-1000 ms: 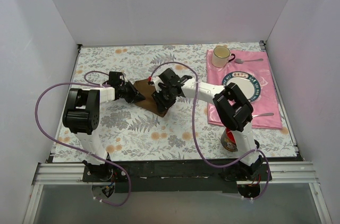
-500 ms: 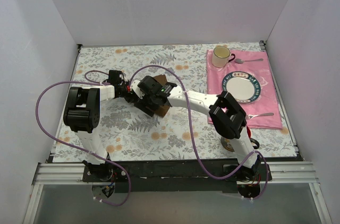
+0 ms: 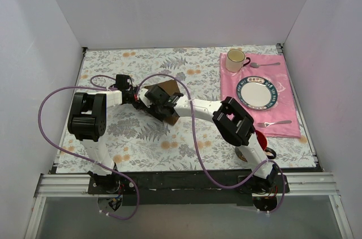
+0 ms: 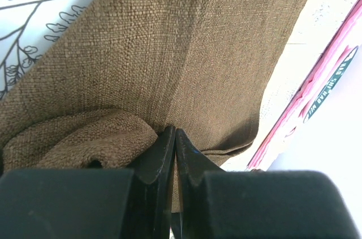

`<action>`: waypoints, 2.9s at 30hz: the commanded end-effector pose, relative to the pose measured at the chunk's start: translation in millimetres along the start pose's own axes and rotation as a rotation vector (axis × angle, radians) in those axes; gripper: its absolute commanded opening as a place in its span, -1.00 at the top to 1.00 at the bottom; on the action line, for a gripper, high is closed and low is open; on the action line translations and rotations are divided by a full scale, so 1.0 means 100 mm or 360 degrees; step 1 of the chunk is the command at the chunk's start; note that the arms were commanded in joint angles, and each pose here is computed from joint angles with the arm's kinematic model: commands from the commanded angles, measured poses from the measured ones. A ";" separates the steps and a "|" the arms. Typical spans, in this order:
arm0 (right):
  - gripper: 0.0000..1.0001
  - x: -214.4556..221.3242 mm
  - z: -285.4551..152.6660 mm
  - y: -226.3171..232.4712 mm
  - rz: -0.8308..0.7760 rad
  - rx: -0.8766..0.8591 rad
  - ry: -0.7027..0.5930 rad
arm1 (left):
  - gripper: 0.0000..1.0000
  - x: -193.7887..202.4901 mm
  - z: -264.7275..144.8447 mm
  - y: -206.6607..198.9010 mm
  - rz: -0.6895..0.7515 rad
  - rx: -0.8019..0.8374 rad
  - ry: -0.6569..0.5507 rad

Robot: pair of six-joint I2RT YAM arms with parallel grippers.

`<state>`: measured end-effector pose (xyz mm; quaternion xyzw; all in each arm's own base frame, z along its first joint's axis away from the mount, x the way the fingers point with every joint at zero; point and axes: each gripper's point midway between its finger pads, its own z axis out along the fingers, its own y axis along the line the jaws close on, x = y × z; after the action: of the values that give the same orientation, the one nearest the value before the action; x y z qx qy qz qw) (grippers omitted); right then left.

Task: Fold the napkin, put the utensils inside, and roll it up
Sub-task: Roll the napkin with the utensil

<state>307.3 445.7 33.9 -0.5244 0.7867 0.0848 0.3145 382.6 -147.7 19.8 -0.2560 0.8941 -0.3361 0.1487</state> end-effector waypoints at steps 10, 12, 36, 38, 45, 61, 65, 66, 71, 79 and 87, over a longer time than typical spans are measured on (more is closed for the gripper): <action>0.95 0.45 0.12 0.30 0.0443 -0.0410 0.0046 | 0.30 -0.28 -0.47 -0.02 0.0092 -0.0277 -0.0309; 0.97 0.48 0.11 0.39 0.0532 -0.0543 0.0020 | 0.06 -0.39 -0.66 -0.07 0.0094 -0.0326 -0.0434; 0.97 0.62 0.15 0.25 0.1231 -0.1291 0.0029 | -0.32 0.15 -0.39 -0.12 -0.0026 -0.0248 -0.0211; 0.97 0.64 0.16 0.24 0.1219 -0.1274 0.0039 | -0.32 0.16 -0.42 -0.10 -0.0057 -0.0232 -0.0242; 0.97 0.61 0.15 0.23 0.1210 -0.1266 0.0036 | -0.37 0.17 -0.33 -0.07 -0.0168 -0.0231 -0.0250; 0.30 0.40 -0.11 0.03 0.0891 -0.0930 0.0118 | 0.97 0.13 -0.14 0.33 -0.0125 -0.0505 -0.0212; -0.21 0.23 -0.21 -0.17 0.0663 -0.0505 0.0136 | 1.00 0.23 -0.17 0.29 -0.0204 -0.0508 -0.0133; -0.28 0.16 -0.24 -0.09 0.0586 -0.0447 0.0134 | 1.00 0.23 -0.18 0.30 -0.0234 -0.0537 -0.0136; -0.53 0.08 -0.24 -0.15 0.0356 0.0043 0.0103 | 1.00 0.22 -0.28 0.26 -0.0309 -0.0650 -0.0086; -0.50 0.22 -0.09 -0.20 0.0105 0.0527 0.0201 | 1.00 0.28 -0.32 0.14 -0.0337 -0.0619 -0.0004; 0.47 0.25 0.07 0.03 0.0238 0.0195 0.0149 | 1.00 0.30 -0.32 0.18 -0.0235 -0.0594 0.0004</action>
<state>290.1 439.2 33.7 -0.4515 0.8317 0.0158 0.3227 357.6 -136.7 30.9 -0.3738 0.9030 -0.1900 0.0939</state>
